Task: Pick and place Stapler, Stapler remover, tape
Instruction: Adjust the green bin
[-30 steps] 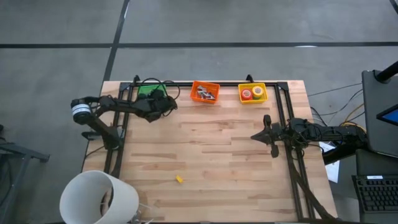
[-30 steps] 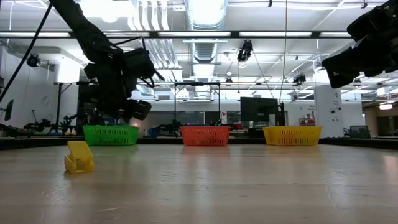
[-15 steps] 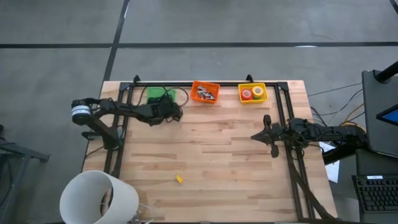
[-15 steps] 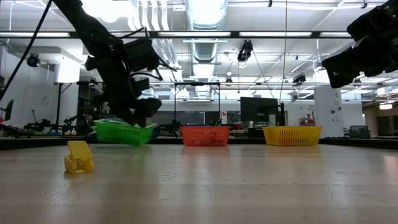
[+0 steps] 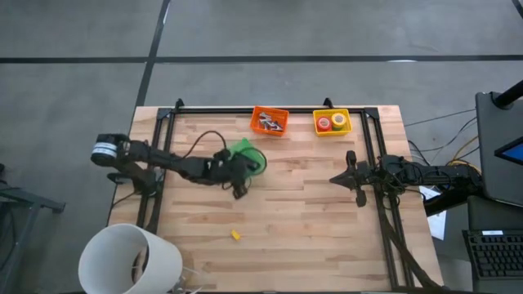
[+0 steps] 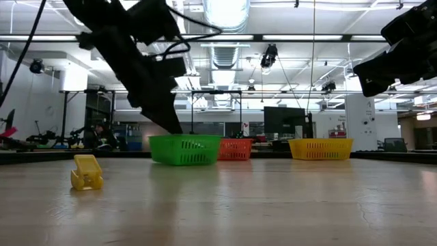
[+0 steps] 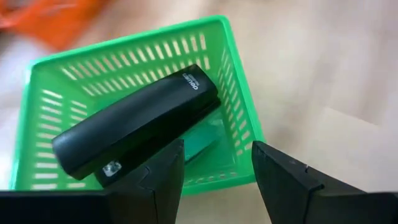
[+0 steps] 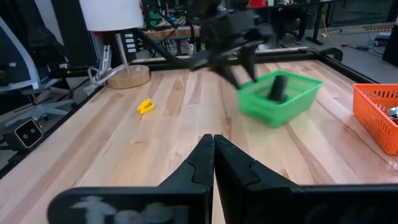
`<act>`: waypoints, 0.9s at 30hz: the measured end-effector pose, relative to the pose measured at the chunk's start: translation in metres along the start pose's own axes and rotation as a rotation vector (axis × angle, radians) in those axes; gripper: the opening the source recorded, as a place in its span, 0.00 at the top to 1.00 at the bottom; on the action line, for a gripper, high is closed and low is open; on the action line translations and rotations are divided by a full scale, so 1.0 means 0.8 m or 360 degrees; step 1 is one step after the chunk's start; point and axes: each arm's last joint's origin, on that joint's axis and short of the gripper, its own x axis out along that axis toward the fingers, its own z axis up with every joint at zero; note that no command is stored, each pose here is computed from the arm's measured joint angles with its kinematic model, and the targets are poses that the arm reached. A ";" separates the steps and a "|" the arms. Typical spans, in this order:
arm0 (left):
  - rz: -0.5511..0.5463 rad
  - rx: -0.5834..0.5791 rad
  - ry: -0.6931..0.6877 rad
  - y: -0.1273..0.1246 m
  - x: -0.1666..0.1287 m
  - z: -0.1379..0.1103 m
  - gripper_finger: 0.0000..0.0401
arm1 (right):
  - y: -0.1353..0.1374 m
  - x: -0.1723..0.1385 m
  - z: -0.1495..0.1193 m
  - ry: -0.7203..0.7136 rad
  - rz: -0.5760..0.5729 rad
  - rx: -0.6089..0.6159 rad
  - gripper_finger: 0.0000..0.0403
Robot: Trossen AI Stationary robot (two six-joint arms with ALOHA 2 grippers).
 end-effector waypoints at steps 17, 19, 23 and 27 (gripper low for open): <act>-0.0172 0.0260 -0.0082 -0.050 -0.031 -0.006 0.52 | 0.000 0.000 0.000 0.0000 0.0000 0.0000 0.98; -0.0098 0.0245 -0.0145 -0.050 -0.035 0.002 0.52 | 0.000 0.000 0.000 0.0001 0.0000 0.0000 0.98; -0.0327 0.0186 -0.0289 -0.064 -0.049 0.026 0.52 | 0.000 0.000 0.000 0.0001 0.0001 0.0000 0.98; -0.0555 0.0248 -0.0202 -0.080 -0.051 0.025 0.52 | 0.000 0.000 0.000 0.0002 0.0001 0.0000 0.98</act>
